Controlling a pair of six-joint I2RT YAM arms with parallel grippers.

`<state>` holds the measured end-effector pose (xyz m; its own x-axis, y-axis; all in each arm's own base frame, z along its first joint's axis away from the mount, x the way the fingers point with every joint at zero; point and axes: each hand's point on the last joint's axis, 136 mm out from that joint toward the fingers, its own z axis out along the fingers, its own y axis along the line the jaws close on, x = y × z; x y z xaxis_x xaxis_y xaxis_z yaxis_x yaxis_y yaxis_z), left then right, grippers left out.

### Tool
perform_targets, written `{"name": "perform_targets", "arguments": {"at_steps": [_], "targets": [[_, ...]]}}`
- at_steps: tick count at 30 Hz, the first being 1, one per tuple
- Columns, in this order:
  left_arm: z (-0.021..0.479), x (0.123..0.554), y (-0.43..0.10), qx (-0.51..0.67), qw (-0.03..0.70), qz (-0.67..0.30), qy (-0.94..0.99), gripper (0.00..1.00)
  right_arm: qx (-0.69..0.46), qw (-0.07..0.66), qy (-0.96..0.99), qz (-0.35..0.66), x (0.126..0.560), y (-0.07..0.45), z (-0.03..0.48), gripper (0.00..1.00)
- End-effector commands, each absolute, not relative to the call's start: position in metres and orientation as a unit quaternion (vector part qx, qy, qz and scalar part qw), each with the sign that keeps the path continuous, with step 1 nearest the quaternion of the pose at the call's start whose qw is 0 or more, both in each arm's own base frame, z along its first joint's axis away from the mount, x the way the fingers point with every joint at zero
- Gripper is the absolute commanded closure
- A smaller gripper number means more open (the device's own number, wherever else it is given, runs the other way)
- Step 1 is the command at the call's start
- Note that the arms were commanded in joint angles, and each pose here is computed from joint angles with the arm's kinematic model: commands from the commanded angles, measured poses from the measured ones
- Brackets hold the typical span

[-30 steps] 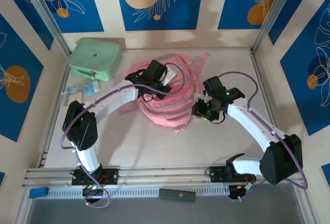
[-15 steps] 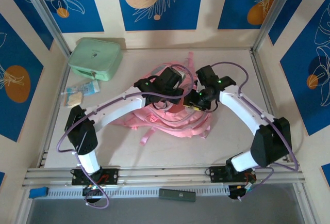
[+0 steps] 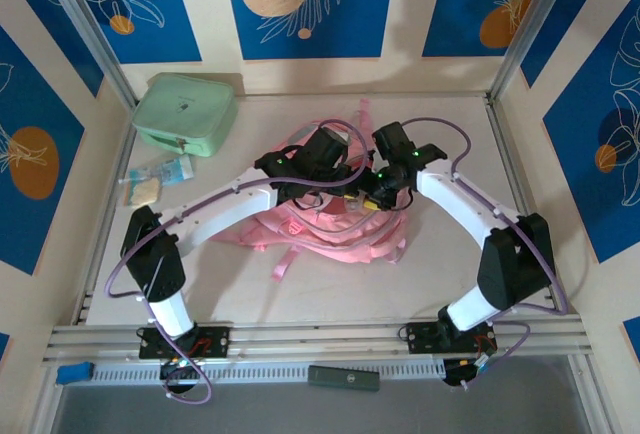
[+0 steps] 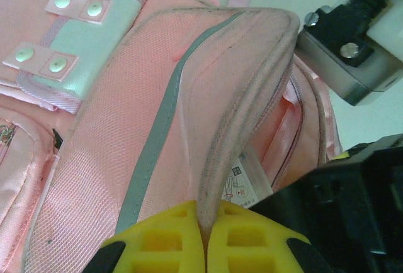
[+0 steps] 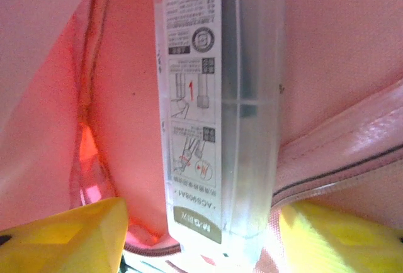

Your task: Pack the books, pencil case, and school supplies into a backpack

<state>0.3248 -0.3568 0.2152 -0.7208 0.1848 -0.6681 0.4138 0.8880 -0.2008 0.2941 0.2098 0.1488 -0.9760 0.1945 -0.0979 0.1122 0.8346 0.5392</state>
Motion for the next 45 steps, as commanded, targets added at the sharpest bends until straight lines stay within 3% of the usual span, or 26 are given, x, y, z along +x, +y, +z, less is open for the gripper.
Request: {"name": "perform_targets", "arguments": {"at_steps": [1, 6, 15, 20, 29, 35, 40, 45], "targets": [[0.263, 0.331, -0.358, 0.14, 0.391, -0.214, 0.884, 1.0, 0.085, 0.079, 0.938, 0.326, 0.286, 0.211, 0.163, 0.42], [0.26, 0.33, -0.361, 0.141, 0.387, -0.222, 0.884, 1.0, 0.117, 0.063, 0.925, 0.355, 0.288, 0.206, 0.149, 0.65], [0.259, 0.33, -0.365, 0.137, 0.385, -0.231, 0.883, 1.0, 0.089, 0.079, 0.891, 0.438, 0.306, 0.252, 0.158, 0.84], [0.256, 0.332, -0.363, 0.134, 0.385, -0.226, 0.885, 1.0, 0.075, 0.08, 0.882, 0.459, 0.306, 0.26, 0.162, 0.85], [0.249, 0.329, -0.366, 0.138, 0.369, -0.242, 0.887, 0.99, 0.113, 0.126, 0.89, 0.423, 0.28, 0.198, 0.171, 0.82], [0.267, 0.309, -0.366, 0.144, 0.366, -0.31, 0.865, 0.63, 0.098, 0.148, 0.928, 0.327, 0.252, 0.17, 0.17, 0.75], [0.271, 0.295, -0.325, 0.094, 0.379, -0.343, 0.854, 0.52, 0.074, 0.155, 0.948, 0.27, 0.228, 0.173, 0.168, 0.68], [0.224, 0.304, -0.279, -0.016, 0.343, -0.367, 0.865, 0.48, 0.075, 0.15, 0.969, 0.179, 0.213, 0.184, 0.153, 0.61]]}}
